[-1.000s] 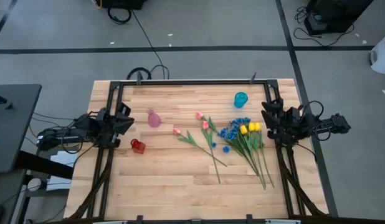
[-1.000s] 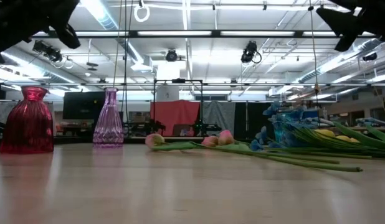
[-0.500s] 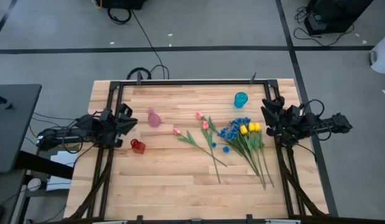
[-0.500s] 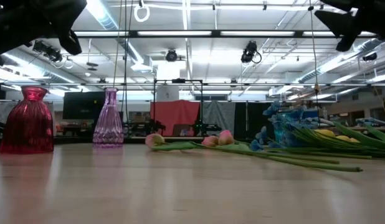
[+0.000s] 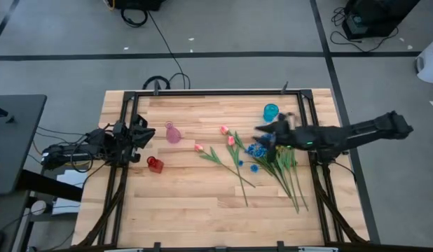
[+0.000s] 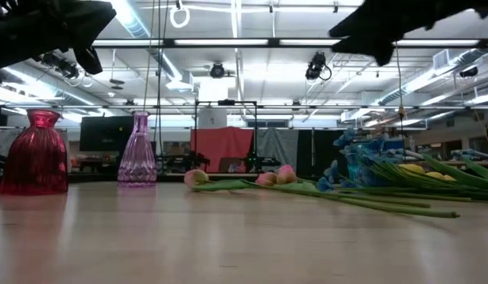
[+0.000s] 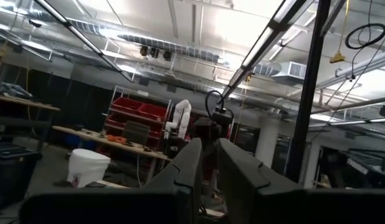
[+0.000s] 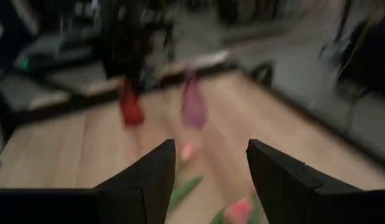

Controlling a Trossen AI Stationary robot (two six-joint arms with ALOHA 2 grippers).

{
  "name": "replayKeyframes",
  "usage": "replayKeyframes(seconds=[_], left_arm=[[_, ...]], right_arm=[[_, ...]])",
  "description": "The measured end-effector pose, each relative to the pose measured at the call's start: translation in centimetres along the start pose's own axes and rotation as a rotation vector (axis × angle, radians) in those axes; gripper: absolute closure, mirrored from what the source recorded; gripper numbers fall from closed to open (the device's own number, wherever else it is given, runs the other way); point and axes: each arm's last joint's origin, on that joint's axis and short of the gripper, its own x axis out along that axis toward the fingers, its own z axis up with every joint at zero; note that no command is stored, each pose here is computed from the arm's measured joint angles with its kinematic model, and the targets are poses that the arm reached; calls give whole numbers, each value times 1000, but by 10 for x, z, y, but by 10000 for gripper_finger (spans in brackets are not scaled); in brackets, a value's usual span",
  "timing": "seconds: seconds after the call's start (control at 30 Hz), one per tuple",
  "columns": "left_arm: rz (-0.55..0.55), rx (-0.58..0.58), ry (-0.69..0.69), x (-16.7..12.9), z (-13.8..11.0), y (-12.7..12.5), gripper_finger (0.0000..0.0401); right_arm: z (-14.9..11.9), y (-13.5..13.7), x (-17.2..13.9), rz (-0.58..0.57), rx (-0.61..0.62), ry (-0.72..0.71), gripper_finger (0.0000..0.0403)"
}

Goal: Sort flowers into vase by color
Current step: Put the left pink flower into the blue vase

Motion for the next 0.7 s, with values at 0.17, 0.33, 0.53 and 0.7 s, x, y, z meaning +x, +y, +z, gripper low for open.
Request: replayKeyframes(seconds=[0.17, 0.33, 0.53, 0.7], left_arm=[[0, 6, 16, 0, -1, 0, 345], [2, 7, 25, 0, -2, 0, 345], [-52, 7, 66, 0, -5, -1, 345], [-57, 8, 49, 0, -4, -1, 345]], right_arm=[[1, 21, 43, 29, 29, 221, 192], [1, 36, 74, 13, 56, 409, 192], [0, 50, 105, 23, 58, 496, 192], [-5, 59, 130, 51, 104, 554, 192]])
